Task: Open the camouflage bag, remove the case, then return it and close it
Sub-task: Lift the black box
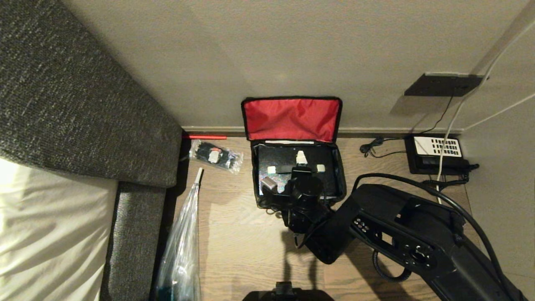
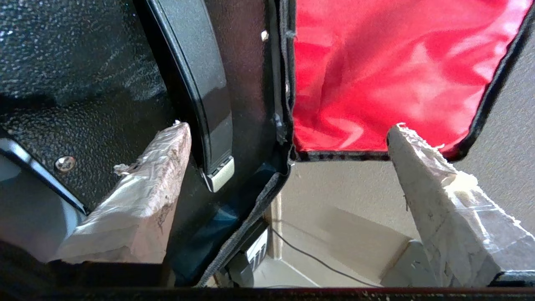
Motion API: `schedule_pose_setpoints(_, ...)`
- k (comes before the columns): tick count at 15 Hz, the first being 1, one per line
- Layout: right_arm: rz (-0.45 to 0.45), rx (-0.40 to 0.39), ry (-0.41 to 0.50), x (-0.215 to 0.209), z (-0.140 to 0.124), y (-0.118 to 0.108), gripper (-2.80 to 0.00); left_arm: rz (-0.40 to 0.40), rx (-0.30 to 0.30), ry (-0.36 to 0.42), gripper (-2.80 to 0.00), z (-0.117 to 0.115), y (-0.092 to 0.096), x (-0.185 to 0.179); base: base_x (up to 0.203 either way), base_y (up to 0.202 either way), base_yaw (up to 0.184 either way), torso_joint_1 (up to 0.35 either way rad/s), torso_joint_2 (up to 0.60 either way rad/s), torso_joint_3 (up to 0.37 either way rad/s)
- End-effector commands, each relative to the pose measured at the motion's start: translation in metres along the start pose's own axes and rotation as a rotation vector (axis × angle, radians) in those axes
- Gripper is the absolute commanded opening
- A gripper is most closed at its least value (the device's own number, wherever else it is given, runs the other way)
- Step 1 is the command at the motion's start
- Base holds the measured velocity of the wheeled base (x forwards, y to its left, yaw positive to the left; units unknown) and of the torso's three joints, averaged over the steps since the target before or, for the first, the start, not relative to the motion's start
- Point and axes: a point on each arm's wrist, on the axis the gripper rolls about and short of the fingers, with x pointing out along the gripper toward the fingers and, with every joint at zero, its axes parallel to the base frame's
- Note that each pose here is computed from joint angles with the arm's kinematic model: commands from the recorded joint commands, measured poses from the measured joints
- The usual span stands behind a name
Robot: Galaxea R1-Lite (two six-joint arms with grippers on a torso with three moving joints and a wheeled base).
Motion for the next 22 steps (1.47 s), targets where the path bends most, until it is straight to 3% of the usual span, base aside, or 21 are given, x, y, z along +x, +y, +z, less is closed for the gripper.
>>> schedule_pose_setpoints(1, -0.003, -0.003, 0.01, 0.004, -0.002, 0.008, 0.0, 0.001, 0.0, 0.0, -2.8, 0.0, 0.0, 0.0, 0.0, 0.0, 0.0, 0.0, 0.0, 0.0)
schedule_pose_setpoints(9, -0.006, 0.042, 0.013, 0.013, -0.002, 0.024, 0.0, 0.001, 0.0, 0.0, -2.8, 0.0, 0.0, 0.0, 0.0, 0.0, 0.0, 0.0, 0.0, 0.0)
schedule_pose_setpoints(22, -0.108, 0.102, 0.03, 0.045, -0.01, 0.014, 0.0, 0.001, 0.0, 0.0, -2.8, 0.0, 0.0, 0.0, 0.0, 0.0, 0.0, 0.0, 0.0, 0.0)
